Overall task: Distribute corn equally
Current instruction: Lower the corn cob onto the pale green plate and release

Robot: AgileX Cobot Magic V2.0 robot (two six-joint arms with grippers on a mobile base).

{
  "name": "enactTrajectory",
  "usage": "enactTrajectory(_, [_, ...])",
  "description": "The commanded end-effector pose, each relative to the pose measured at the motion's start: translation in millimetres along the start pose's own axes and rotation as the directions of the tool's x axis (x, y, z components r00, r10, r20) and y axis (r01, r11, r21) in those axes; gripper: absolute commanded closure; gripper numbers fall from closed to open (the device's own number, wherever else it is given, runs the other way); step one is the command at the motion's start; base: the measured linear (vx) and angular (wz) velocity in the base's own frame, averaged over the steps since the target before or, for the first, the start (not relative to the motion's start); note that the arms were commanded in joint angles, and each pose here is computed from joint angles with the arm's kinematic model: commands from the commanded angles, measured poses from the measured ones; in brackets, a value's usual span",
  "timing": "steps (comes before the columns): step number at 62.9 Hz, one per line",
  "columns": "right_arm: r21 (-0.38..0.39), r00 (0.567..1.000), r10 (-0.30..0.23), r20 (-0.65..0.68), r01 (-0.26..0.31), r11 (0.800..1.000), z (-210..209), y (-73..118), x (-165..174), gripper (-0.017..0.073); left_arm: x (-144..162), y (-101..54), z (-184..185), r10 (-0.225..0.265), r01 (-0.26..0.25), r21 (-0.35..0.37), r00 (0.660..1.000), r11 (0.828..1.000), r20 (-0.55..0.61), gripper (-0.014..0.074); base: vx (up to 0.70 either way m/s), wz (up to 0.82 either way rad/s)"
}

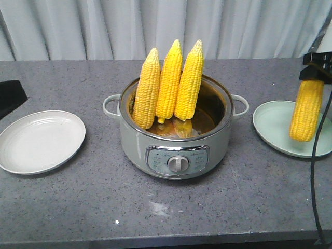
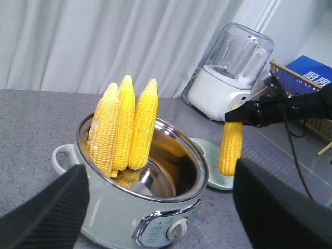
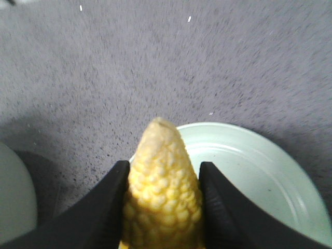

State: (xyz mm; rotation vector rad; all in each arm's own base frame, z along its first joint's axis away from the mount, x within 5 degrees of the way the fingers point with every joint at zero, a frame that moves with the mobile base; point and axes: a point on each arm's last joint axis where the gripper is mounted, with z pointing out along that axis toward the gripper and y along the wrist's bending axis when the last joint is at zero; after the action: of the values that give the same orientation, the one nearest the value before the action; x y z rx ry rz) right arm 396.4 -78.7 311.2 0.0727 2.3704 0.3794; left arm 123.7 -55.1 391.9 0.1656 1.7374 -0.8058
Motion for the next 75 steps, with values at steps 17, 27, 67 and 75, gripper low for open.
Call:
enactTrajectory(17, [-0.034, 0.997, 0.016, 0.082, -0.013, 0.999, 3.3, -0.9, -11.7, 0.0559, -12.2, -6.5, -2.7, -0.018, 0.017, 0.022, 0.998, 1.0, 0.06, 0.0035, 0.0, 0.0])
enactTrajectory(27, [-0.035, 0.997, 0.019, 0.076, -0.017, 0.999, 5.2, -1.8, -11.4, 0.0536, -12.2, -6.5, -2.7, -0.018, 0.017, 0.022, 0.998, 1.0, 0.06, 0.0035, 0.0, 0.0])
enactTrajectory(67, [-0.011, 0.993, -0.043, 0.106, 0.044, 0.999, 2.4, -2.3, -15.6, 0.0097, -12.0, -6.8, -2.7, -0.02, 0.019, 0.027, 0.998, 0.999, 0.058, 0.0035, 0.0, 0.0])
enactTrajectory(75, [-0.011, 0.988, -0.069, 0.141, 0.071, 0.997, -9.9, 3.3, -27.1, 0.0096, -12.6, -6.0, -1.6, -0.029, 0.028, 0.026, 0.998, 0.999, 0.061, 0.0035, 0.0, 0.0])
